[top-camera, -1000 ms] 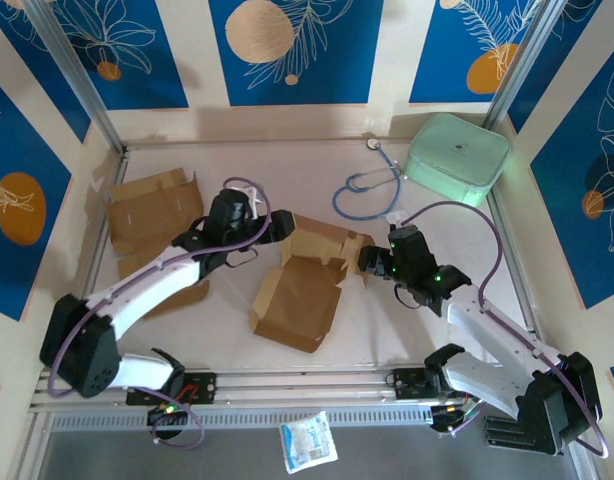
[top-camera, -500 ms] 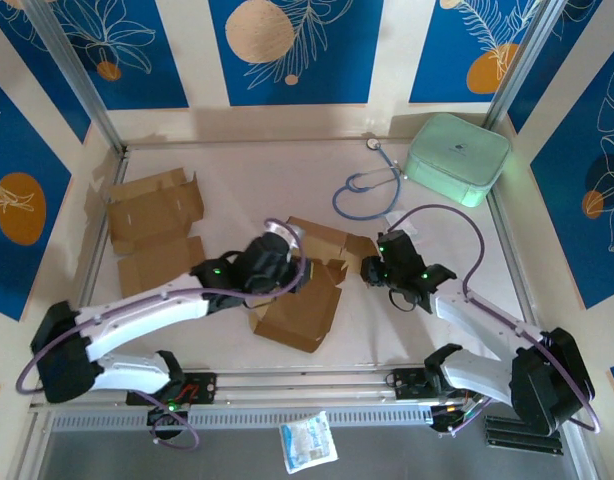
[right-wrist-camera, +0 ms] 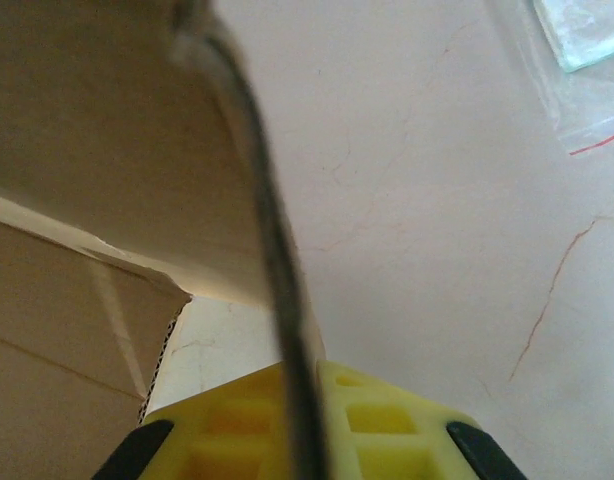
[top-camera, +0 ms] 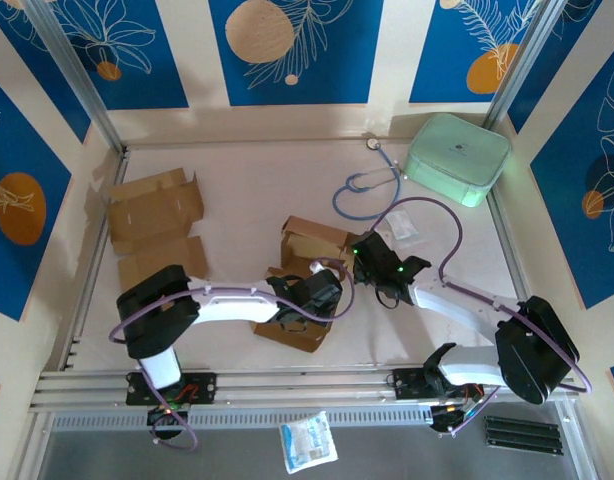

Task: Fold the paper box

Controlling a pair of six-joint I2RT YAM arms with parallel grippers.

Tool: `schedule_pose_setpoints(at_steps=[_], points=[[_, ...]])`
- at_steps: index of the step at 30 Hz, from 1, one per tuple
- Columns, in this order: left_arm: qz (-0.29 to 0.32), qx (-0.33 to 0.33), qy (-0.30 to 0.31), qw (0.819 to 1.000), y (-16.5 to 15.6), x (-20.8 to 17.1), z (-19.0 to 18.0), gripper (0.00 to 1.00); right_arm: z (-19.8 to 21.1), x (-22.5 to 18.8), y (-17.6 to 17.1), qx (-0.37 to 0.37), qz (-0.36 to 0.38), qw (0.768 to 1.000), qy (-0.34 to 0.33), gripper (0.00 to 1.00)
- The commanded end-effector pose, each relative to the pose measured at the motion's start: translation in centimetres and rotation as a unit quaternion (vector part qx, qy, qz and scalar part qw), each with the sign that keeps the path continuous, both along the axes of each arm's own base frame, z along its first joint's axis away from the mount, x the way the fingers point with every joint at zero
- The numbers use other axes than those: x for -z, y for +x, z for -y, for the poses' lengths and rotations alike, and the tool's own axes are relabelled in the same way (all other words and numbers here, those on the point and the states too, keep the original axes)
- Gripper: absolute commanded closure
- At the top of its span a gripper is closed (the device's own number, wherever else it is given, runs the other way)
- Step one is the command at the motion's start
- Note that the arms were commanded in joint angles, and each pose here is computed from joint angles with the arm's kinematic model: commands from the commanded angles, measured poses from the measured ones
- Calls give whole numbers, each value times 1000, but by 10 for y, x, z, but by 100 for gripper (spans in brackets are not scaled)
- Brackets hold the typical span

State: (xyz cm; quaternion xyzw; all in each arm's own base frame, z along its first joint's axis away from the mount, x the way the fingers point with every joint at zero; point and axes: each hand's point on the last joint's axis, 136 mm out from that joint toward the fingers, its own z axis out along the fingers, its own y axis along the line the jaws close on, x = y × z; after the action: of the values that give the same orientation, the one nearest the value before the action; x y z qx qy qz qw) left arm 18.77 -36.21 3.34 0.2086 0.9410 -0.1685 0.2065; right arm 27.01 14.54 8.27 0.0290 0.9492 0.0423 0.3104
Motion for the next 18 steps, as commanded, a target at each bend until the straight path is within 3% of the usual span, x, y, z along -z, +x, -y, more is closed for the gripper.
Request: schedule_pose_setpoints(at_steps=[1,5,12,18], points=[[-5,2,-35,999,6,0,20,100,2,-7,3,27,-1,1000,0,91],[-11,-11,-38,999,7,15,17,100,-4,-5,-7,62,-38,996,44,97],[-23,-30,-59,998,13,28,17,100,-18,-6,-16,100,-78,986,108,97],[-32,-34,-74,996,16,32,24,100,-25,-11,-18,100,-76,989,81,97]])
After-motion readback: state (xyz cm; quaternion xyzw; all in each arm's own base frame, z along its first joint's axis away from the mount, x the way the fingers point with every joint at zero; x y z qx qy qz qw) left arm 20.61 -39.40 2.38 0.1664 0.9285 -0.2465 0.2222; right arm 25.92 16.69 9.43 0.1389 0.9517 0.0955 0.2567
